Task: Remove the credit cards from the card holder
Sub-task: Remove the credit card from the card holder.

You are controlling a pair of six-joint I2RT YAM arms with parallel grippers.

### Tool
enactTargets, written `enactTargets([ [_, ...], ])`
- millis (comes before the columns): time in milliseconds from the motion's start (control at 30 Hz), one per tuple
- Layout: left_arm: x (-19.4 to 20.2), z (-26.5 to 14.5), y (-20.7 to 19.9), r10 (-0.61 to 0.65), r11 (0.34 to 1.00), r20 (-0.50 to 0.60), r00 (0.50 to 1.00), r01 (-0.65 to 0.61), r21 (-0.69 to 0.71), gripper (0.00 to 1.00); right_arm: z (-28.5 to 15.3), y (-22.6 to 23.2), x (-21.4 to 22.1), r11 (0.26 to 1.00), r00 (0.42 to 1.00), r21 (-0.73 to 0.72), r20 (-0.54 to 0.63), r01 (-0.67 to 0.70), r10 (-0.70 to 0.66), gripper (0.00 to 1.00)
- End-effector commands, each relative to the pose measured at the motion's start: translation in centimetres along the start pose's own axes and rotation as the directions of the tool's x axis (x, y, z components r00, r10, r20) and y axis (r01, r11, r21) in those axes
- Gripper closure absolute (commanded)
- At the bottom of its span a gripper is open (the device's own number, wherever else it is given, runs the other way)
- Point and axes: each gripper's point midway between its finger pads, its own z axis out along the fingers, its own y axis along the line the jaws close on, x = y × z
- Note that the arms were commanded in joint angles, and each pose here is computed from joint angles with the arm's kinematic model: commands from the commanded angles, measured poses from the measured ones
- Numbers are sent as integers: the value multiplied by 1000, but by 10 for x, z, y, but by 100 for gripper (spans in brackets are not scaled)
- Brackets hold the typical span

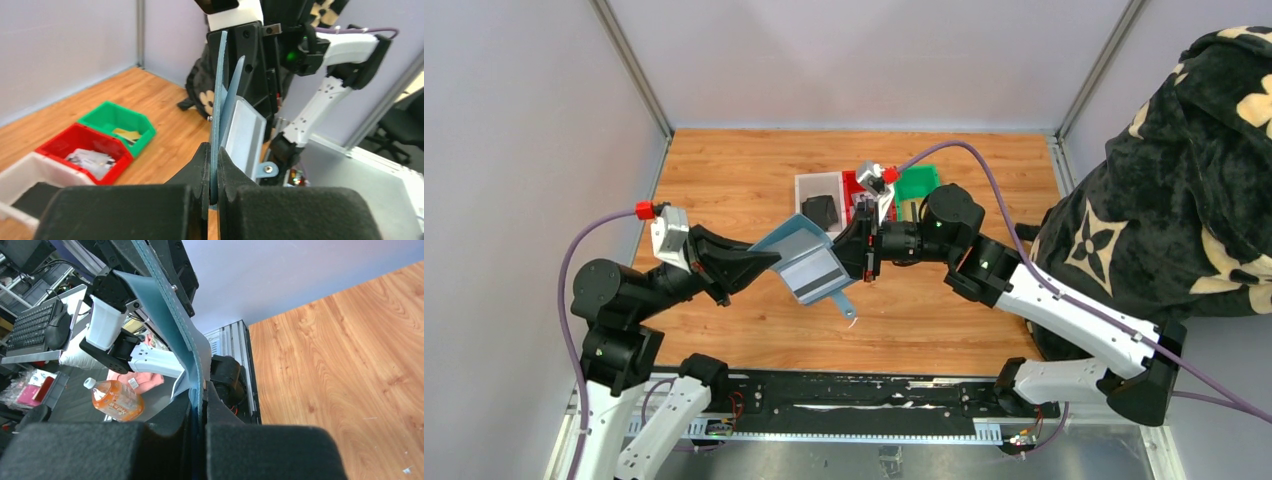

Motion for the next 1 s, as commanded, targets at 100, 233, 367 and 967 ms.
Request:
enactTargets([
  [100, -16, 3, -31, -99, 983, -11, 995, 100, 152, 100, -4, 9, -4, 992, 993, -43, 3, 121, -121, 92],
  [233, -14, 1, -38, -101, 976, -33, 994, 105, 188, 100, -20, -1, 11, 980, 976, -4, -89, 198, -198, 64],
  [367, -9, 0, -41, -105, 972, -62, 993, 116, 206, 100, -46, -9, 12, 947, 935, 19, -166, 322, -314, 43],
  [967, 15, 1, -31, -118, 970, -161, 980, 149, 191, 100, -50, 40, -48, 858, 856, -132, -89, 497, -509, 20],
])
